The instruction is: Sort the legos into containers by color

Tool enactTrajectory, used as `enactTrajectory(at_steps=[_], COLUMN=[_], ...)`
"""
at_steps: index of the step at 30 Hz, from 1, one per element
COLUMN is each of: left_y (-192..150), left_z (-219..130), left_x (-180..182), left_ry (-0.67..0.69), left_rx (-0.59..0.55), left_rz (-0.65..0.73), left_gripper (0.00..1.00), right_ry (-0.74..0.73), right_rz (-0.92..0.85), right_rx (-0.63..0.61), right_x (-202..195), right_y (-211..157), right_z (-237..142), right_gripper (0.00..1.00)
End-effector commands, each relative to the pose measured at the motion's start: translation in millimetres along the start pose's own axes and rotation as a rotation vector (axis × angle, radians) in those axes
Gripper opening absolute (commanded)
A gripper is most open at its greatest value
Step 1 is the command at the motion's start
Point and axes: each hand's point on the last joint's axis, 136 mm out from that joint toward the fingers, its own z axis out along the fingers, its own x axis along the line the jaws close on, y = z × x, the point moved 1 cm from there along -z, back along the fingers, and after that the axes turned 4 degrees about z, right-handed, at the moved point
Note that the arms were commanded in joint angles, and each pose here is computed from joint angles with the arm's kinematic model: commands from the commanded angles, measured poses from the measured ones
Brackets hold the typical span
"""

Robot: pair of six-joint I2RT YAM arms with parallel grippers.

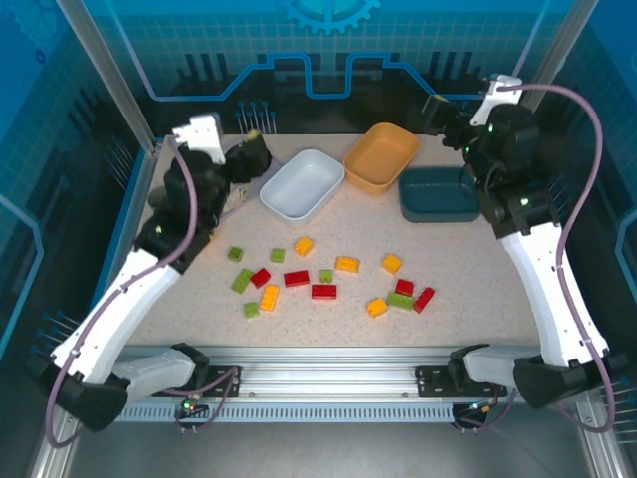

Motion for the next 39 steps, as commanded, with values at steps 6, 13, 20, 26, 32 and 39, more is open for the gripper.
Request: enactTrajectory(at_steps=[6, 13, 20, 26, 32, 39], left_y=[-153.3, -213.8, -237.1, -248.7, -255.6, -259.8], left_z=[62.5, 87.7, 98.8, 100.0, 102.3, 102.9], left_x=[-4.1, -21.5, -28.1, -26.2, -27.2, -28.8], left_ry=[0.022, 0.007, 0.004, 0.021, 0.028, 0.029], left_rx=[0.780, 0.973, 1.027, 1.049, 1.060, 1.074], left_rz=[-0.333, -0.387, -0.391, -0.383, -0.382, -0.373], left_gripper=[0.95, 0.87, 0.83, 0.83, 0.82, 0.82], right_ry=[-0.214, -0.340, -0.348, -0.354, -0.375, -0.423], right_rz=[0.160, 0.223, 0.326, 0.372, 0.366, 0.257], right_rx=[0.702, 0.871, 0.942, 0.984, 1.034, 1.067], right_x=[-40.3, -76.6, -84.9, -82.6, -84.0, -95.0], right_y=[-163.4, -228.5, -263.4, -295.4, -323.8, -333.8], right_z=[65.1, 140.6, 199.1, 231.7, 239.9, 229.4], right_gripper=[0.81, 0.78, 0.83, 0.82, 0.72, 0.58])
